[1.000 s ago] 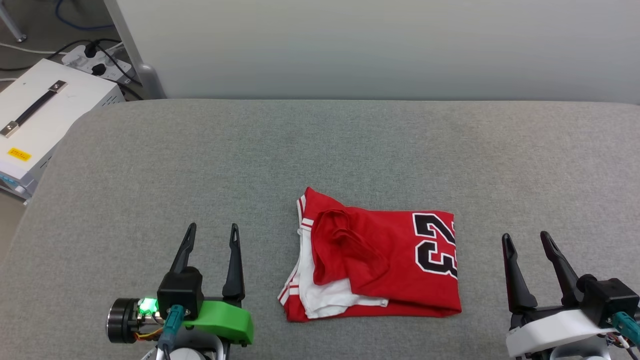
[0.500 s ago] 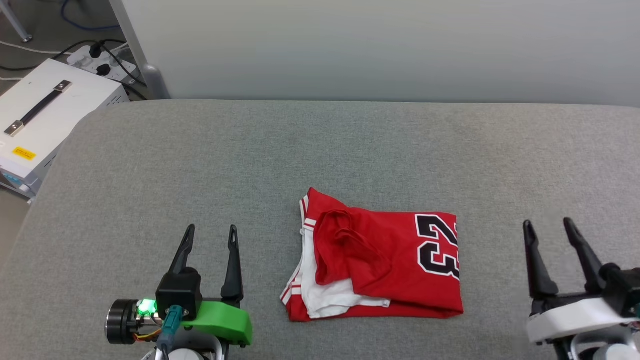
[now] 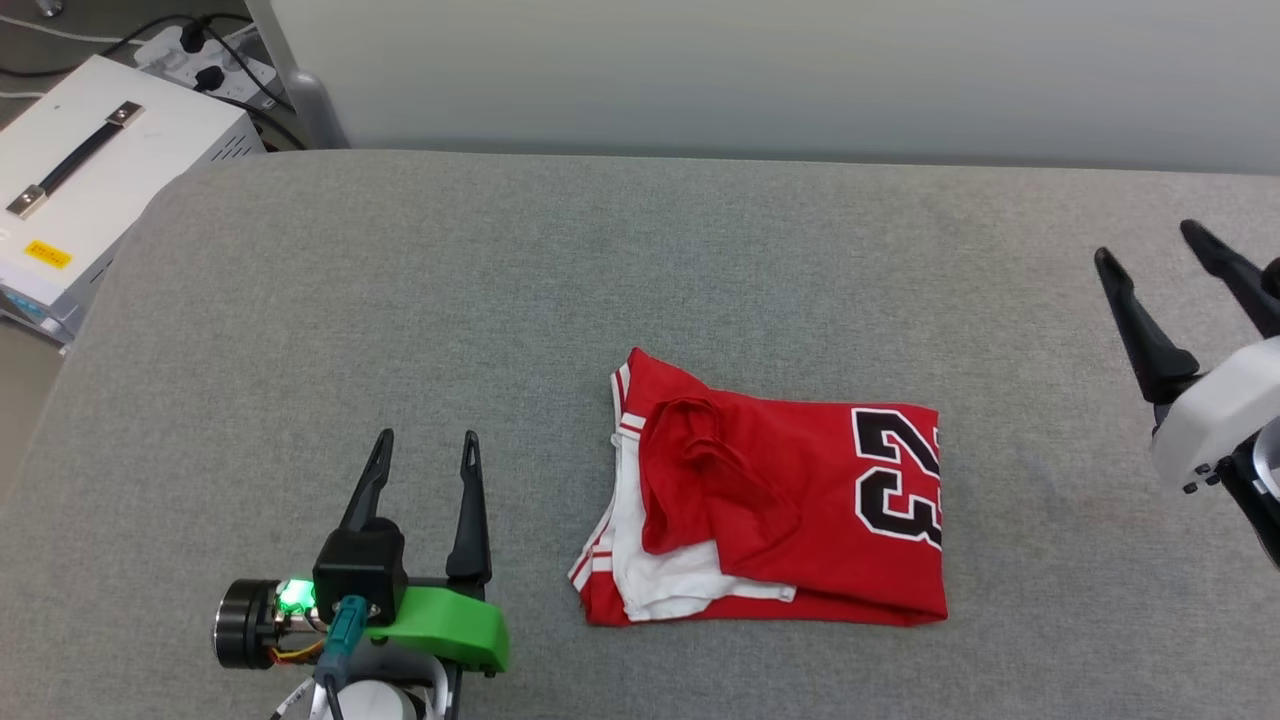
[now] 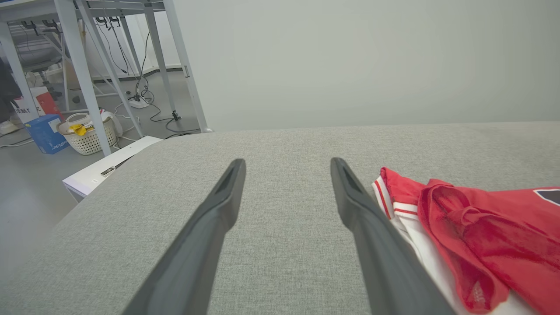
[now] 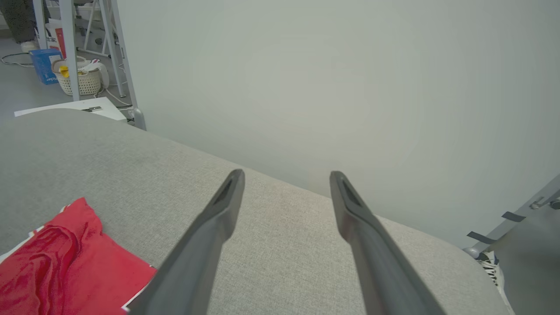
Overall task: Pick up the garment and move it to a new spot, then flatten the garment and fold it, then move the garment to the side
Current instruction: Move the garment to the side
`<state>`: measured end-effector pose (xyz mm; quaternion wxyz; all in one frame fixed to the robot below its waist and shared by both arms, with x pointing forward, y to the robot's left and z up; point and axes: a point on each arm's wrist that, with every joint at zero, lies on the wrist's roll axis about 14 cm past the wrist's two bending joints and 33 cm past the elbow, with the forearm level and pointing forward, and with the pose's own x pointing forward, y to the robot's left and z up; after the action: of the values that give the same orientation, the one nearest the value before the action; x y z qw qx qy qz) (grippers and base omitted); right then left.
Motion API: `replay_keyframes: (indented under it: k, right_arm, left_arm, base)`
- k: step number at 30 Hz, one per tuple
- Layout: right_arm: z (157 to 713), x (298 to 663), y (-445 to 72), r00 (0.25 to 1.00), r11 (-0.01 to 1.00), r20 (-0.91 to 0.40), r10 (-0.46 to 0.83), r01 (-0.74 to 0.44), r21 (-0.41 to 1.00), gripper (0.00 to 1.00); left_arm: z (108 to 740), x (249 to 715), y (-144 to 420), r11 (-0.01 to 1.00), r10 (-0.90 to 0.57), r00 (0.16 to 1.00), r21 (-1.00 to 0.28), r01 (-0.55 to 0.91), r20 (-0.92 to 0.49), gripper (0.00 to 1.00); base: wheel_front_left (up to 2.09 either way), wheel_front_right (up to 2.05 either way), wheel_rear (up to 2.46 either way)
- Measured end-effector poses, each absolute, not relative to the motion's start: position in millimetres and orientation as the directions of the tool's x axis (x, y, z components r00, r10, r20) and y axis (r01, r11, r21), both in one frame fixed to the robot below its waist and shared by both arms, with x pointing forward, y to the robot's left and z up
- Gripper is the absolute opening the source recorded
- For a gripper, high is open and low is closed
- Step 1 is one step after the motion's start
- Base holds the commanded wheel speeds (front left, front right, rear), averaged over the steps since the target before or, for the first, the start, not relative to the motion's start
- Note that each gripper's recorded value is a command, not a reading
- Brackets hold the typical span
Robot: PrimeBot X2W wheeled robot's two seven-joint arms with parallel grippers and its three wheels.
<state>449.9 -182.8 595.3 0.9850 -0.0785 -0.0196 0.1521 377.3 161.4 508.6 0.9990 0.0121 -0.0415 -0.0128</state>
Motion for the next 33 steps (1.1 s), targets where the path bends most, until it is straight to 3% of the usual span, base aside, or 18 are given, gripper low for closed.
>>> replay_keyframes:
  k: [3,7,12,16,24,33]
  right_arm:
    - [561,453,-178,0.922,0.93,-0.195,0.335,-0.357,-0.092,1.0]
    - [515,445,-171,0.82,0.917,-0.432,0.376,-0.397,0.044,1.0]
    - [474,434,-159,0.672,0.892,-0.592,0.445,-0.388,0.23,1.0]
    - [444,424,-144,0.56,0.863,-0.658,0.504,-0.363,0.352,1.0]
    - [399,413,-109,0.416,0.817,-0.704,0.575,-0.338,0.468,1.0]
    - [373,403,-80,0.337,0.782,-0.71,0.618,-0.36,0.509,1.0]
  left_arm:
    - [507,381,161,0.999,-0.026,0.996,0.025,0.024,0.08,1.0]
    - [506,388,160,0.999,-0.03,0.997,0.024,0.029,0.078,1.0]
    - [506,396,158,0.999,-0.035,0.996,0.024,0.033,0.08,1.0]
    - [504,401,162,1.0,-0.023,0.997,0.021,0.022,0.074,1.0]
    - [495,403,175,0.999,0.019,0.999,0.024,-0.021,0.046,1.0]
    - [486,404,183,0.999,0.049,0.999,0.019,-0.049,0.019,1.0]
  base:
    - [0.0,0.0,0.0]
    - [0.0,0.0,0.0]
    - [0.0,0.0,0.0]
    - [0.0,0.0,0.0]
    - [0.0,0.0,0.0]
    - [0.0,0.0,0.0]
